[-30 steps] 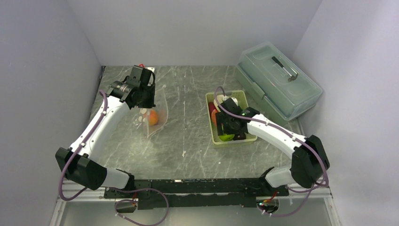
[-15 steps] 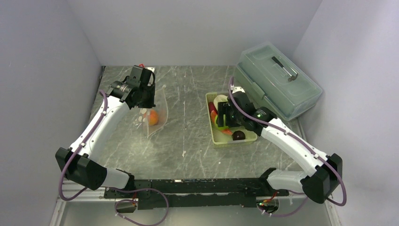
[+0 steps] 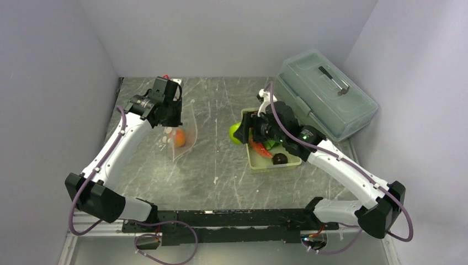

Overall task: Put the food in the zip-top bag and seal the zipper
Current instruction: Pick up the fake fruit from the bin, then place the fake fruit in the zipper food storage bag.

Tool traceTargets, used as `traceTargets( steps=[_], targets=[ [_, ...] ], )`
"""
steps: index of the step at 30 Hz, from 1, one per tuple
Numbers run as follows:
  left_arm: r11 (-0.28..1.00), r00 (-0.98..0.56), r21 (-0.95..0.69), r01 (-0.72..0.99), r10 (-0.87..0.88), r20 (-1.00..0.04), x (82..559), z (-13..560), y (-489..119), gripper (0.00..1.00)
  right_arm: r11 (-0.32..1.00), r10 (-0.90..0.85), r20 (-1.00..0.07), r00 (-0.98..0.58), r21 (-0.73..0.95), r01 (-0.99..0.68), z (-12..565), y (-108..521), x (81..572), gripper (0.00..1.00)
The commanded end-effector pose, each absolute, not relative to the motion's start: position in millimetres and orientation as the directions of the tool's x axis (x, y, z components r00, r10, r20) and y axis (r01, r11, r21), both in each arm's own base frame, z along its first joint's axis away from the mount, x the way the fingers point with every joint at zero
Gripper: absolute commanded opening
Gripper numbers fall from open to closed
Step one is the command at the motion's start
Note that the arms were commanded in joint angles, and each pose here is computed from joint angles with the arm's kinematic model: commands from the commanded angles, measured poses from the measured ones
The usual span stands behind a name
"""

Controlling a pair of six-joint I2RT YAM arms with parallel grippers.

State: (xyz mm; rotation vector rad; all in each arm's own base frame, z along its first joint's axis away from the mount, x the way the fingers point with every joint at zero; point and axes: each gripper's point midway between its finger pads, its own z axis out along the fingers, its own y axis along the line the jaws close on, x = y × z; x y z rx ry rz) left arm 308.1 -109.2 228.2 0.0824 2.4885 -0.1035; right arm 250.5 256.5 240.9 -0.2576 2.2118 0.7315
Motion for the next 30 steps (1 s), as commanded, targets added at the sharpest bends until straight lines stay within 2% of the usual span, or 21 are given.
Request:
traceTargets(
  steps=[1,9,22,30],
  targets=[
    [0.992,-0.764,-0.074,0.102,0.031,-0.644,309.3,240.0,-110.7,0.0,0.679,0.141,-0.809,-0.571,0.499,-0.539,314.2,300.8,251.7,0.26],
    [0.992,-0.767,-0.072,0.105,0.035,-0.641,308.6,238.1,-110.5,0.0,0.609,0.137,-0.831,-0.539,0.5,-0.616,335.6,351.4,251.0,0.26],
    [0.992,-0.764,-0.07,0.101,0.032,-0.645,308.7,239.1,-109.2,0.0,0.553,0.089,-0.826,-0.557,0.506,-0.662,324.4,412.1,257.6,0.26],
    [0.991,-0.761,-0.082,0.106,0.027,-0.648,308.0,241.0,-110.0,0.0,0.564,0.073,-0.814,-0.576,0.51,-0.649,309.1,433.9,268.9,0.25]
  ],
)
